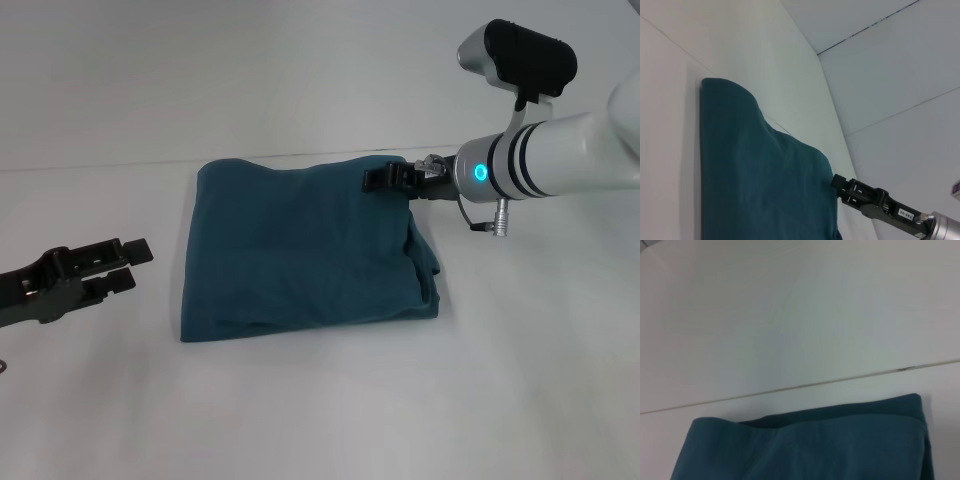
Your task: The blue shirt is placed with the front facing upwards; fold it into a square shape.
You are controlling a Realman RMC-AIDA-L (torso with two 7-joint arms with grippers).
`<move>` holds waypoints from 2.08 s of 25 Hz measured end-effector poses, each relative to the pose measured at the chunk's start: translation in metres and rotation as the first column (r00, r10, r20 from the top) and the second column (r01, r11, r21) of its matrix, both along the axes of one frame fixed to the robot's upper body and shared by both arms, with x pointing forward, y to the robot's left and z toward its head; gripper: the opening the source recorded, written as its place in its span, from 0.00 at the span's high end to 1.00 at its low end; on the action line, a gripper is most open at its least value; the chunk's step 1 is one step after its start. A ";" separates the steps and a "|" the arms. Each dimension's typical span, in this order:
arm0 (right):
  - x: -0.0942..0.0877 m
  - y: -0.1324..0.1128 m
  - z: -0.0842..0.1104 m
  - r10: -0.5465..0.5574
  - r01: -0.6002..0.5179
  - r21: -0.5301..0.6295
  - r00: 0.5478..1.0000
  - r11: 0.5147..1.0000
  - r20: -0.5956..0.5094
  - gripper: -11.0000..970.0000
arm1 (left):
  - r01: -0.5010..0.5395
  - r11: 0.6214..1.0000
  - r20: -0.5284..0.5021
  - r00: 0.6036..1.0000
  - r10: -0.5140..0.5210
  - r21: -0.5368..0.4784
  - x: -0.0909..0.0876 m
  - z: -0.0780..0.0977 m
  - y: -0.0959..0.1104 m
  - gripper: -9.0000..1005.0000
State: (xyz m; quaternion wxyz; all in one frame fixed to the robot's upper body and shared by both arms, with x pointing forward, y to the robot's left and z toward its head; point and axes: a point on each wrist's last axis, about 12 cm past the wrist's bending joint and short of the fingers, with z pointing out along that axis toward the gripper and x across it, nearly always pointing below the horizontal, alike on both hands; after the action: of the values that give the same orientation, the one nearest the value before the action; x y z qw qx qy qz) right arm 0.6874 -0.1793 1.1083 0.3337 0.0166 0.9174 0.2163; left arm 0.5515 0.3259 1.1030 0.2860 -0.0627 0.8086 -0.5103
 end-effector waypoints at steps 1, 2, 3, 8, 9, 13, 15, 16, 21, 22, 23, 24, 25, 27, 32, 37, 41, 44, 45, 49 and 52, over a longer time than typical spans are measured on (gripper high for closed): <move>0.000 0.000 0.000 -0.001 0.001 0.002 1.000 1.000 0.001 0.17 | 0.000 1.000 0.000 1.000 0.000 0.001 0.000 0.000 0.000 0.33; 0.000 0.000 0.000 -0.001 0.001 0.006 1.000 1.000 0.002 0.17 | 0.000 1.000 -0.001 1.000 0.000 0.001 0.000 0.000 0.000 0.33; 0.000 0.000 0.000 -0.003 0.003 0.009 1.000 1.000 0.003 0.22 | 0.001 1.000 -0.002 1.000 -0.001 0.003 0.000 0.000 0.000 0.33; 0.000 -0.001 0.000 -0.008 0.008 0.013 1.000 1.000 0.003 0.45 | 0.002 1.000 -0.003 1.000 -0.002 0.004 0.000 -0.001 -0.001 0.33; 0.000 -0.001 0.000 -0.009 0.009 0.013 1.000 1.000 0.003 0.49 | 0.002 1.000 -0.003 1.000 -0.002 0.004 0.000 -0.001 -0.001 0.33; 0.000 -0.002 0.000 -0.010 0.010 0.008 1.000 1.000 0.005 0.65 | 0.002 1.000 -0.003 1.000 -0.002 0.003 0.000 -0.001 -0.001 0.33; 0.000 -0.003 0.000 -0.010 0.010 0.007 1.000 1.000 0.006 0.70 | 0.002 1.000 -0.003 1.000 -0.002 0.001 0.000 -0.001 -0.001 0.33; 0.000 -0.003 0.000 -0.010 0.010 0.006 1.000 1.000 0.007 0.72 | 0.002 1.000 -0.003 1.000 -0.002 0.000 0.000 -0.001 -0.001 0.33; 0.001 -0.006 0.001 -0.016 0.016 0.006 1.000 1.000 0.014 0.83 | 0.002 1.000 -0.005 1.000 -0.002 -0.003 0.000 -0.002 -0.001 0.33; 0.002 -0.007 0.003 -0.019 0.019 0.008 1.000 1.000 0.020 0.85 | 0.003 1.000 -0.006 1.000 -0.003 -0.004 0.000 -0.002 -0.002 0.33; 0.002 -0.009 0.004 -0.021 0.021 0.009 0.999 1.000 0.024 0.88 | 0.003 1.000 -0.007 1.000 -0.003 -0.005 0.000 -0.002 -0.002 0.33; 0.003 -0.010 0.006 -0.024 0.024 0.011 0.999 1.000 0.032 0.90 | 0.003 1.000 -0.007 1.000 -0.003 -0.005 0.000 -0.002 -0.002 0.33; 0.004 -0.012 0.007 -0.026 0.026 0.012 0.999 1.000 0.038 0.92 | 0.003 1.000 -0.007 1.000 -0.003 -0.005 0.000 -0.002 -0.002 0.33; 0.005 -0.013 0.011 -0.027 0.026 0.011 0.998 1.000 0.054 0.96 | 0.003 1.000 -0.007 1.000 -0.003 -0.005 0.000 -0.002 -0.002 0.33; 0.007 -0.014 0.013 -0.028 0.027 0.005 0.997 1.000 0.066 0.96 | 0.002 1.000 -0.007 1.000 -0.002 -0.006 -0.001 -0.003 -0.002 0.33; 0.008 -0.014 0.013 -0.034 0.036 -0.016 0.996 0.999 0.084 0.96 | 0.003 1.000 -0.011 1.000 -0.003 -0.011 -0.001 -0.003 -0.003 0.33; 0.010 -0.014 0.014 -0.040 0.044 -0.032 0.994 0.999 0.103 0.96 | 0.007 1.000 -0.015 1.000 -0.007 -0.018 -0.001 -0.004 -0.005 0.33; 0.010 -0.011 0.014 -0.031 0.036 -0.043 0.993 0.998 0.110 0.95 | 0.007 1.000 -0.021 1.000 -0.008 -0.024 -0.002 -0.006 -0.005 0.33; 0.010 -0.011 0.014 -0.026 0.031 -0.047 0.994 0.998 0.110 0.94 | 0.007 1.000 -0.022 1.000 -0.008 -0.025 -0.002 -0.006 -0.005 0.33; 0.010 -0.016 0.013 -0.036 0.040 -0.042 0.995 0.998 0.098 0.92 | 0.003 1.000 -0.024 1.000 -0.003 -0.028 -0.003 -0.007 -0.005 0.33; 0.009 -0.039 0.017 -0.055 0.054 0.009 0.998 0.998 0.045 0.90 | 0.005 1.000 -0.023 1.000 -0.005 -0.025 -0.002 -0.006 -0.004 0.33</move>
State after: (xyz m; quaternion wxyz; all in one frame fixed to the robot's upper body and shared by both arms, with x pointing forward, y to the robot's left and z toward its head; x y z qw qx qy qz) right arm 0.6959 -0.2179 1.1257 0.3600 0.0380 0.9080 0.2110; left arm 0.5494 0.3214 1.0967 0.2746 -0.0702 0.8055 -0.5204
